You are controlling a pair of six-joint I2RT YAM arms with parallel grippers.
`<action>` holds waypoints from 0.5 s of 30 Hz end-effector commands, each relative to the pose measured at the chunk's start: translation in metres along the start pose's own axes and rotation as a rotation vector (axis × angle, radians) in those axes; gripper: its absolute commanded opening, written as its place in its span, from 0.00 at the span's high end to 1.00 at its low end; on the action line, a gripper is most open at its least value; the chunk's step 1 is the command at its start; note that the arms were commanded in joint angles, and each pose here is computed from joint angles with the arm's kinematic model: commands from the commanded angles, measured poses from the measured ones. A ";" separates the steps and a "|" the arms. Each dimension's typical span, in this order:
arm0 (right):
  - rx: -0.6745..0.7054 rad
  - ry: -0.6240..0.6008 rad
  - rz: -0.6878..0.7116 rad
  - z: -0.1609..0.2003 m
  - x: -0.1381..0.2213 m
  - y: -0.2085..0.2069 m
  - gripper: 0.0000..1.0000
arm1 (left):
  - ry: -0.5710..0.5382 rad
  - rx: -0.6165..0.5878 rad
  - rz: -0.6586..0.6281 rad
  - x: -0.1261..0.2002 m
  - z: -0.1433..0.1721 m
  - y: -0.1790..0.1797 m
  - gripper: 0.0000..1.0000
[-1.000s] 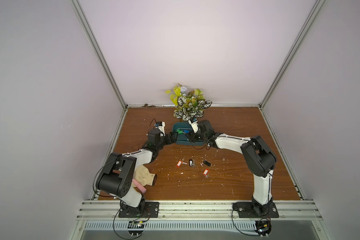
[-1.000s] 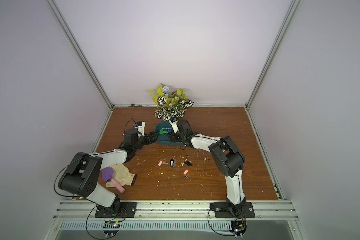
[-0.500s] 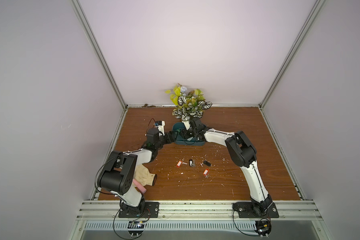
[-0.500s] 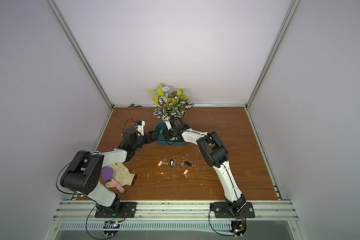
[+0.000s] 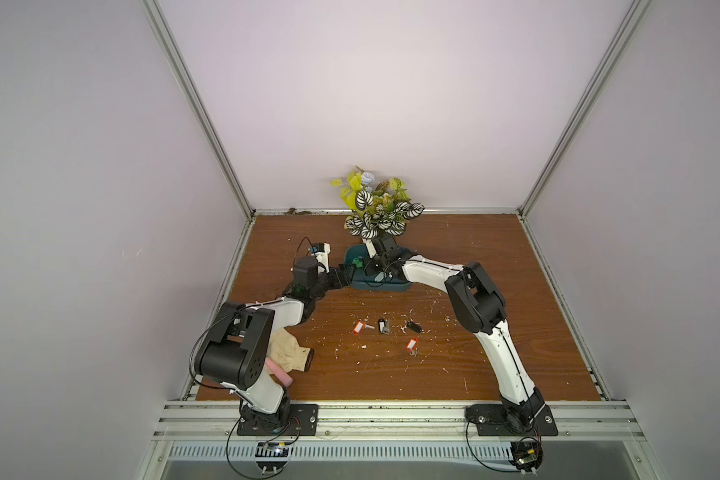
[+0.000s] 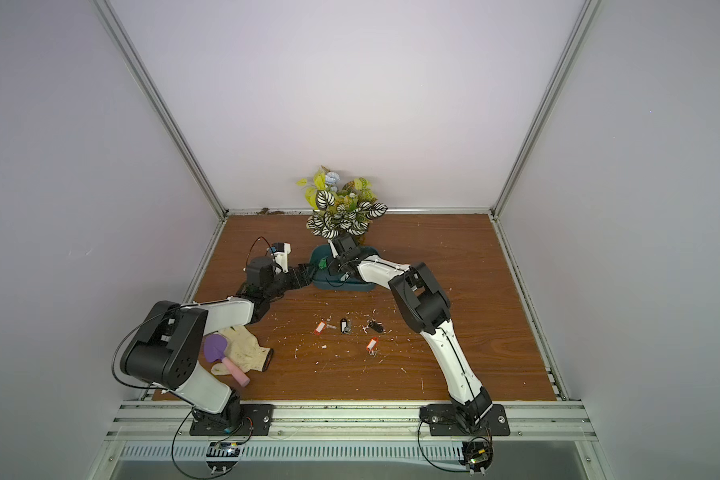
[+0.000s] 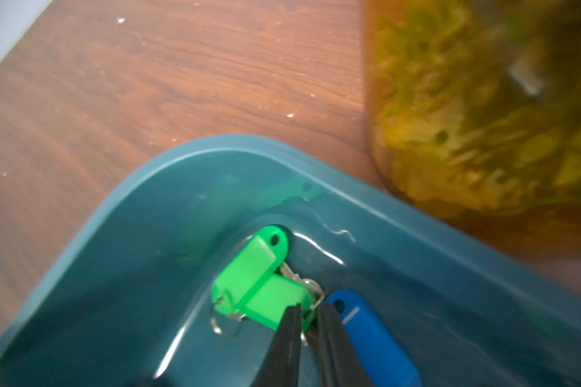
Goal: Take the keys out of the storage box
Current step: Pick up the key from the storage box.
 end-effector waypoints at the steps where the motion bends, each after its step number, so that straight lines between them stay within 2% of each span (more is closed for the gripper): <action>1: 0.002 -0.064 0.029 -0.026 0.020 -0.002 0.96 | -0.024 -0.025 0.001 0.000 -0.014 -0.002 0.20; 3: 0.006 -0.073 0.027 -0.028 0.024 -0.002 1.00 | -0.021 -0.025 -0.006 0.000 -0.013 -0.001 0.20; 15: 0.062 -0.165 -0.012 -0.048 0.065 0.006 1.00 | 0.000 -0.036 -0.099 -0.001 -0.013 0.013 0.17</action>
Point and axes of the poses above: each gripper's point midway between its finger pads, its own x axis back along the fingers, its own y axis along the line the jaws close on, z = x × y, the point moved 1 cm from there along x, back along the fingers, and after that the axes turned 9 degrees about x, right-handed, at the moved point
